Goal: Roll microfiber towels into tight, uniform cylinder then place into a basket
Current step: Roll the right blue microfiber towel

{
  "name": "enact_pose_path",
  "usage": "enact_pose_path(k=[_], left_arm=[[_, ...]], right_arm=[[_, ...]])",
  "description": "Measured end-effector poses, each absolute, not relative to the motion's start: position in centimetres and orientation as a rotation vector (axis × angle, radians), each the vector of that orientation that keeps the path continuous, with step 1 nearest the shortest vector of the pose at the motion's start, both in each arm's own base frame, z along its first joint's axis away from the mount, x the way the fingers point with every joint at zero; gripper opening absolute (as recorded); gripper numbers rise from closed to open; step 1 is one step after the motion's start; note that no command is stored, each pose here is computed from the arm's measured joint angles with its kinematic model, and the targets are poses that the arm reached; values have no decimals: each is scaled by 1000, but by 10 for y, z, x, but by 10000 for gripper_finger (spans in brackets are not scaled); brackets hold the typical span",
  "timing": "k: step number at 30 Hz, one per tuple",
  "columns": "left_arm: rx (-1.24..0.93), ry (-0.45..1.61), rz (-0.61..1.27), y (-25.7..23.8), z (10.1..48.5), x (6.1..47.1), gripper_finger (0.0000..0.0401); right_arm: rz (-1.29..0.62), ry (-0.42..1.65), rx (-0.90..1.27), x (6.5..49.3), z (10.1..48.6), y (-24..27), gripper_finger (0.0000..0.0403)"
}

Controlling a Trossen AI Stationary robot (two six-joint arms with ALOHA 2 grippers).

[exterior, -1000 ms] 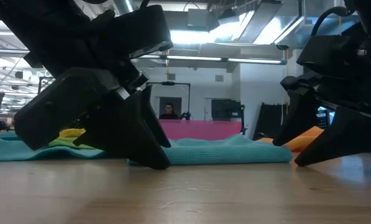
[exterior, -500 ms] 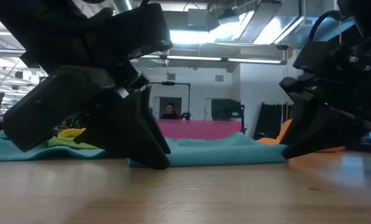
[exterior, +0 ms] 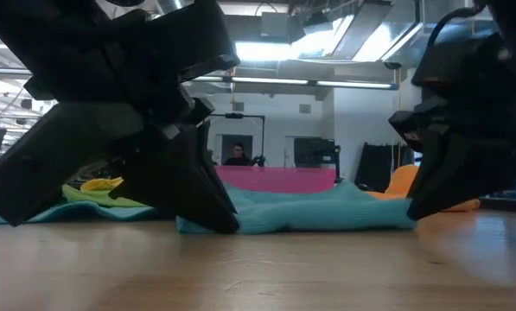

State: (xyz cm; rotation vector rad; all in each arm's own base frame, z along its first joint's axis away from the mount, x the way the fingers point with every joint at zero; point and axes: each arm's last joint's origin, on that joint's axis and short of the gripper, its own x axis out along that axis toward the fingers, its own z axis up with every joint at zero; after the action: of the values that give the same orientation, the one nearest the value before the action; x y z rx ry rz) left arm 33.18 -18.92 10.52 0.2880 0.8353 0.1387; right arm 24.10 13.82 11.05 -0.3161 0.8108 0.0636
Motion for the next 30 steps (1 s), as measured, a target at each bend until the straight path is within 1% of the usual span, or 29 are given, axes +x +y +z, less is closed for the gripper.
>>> enact_pose_path(k=[7,14,19,30], left_arm=[[281,814,98,-197,123,324,2],[283,801,77,-204,126,320,1],[246,805,34,-206,127,321,0],[151,815,-41,-205,129,327,0]], right_arm=[[124,792,-190,237,130,139,8],[163,753,-104,231,147,143,6],[188,772,-31,230,148,145,6],[131,842,138,234,145,134,4]])
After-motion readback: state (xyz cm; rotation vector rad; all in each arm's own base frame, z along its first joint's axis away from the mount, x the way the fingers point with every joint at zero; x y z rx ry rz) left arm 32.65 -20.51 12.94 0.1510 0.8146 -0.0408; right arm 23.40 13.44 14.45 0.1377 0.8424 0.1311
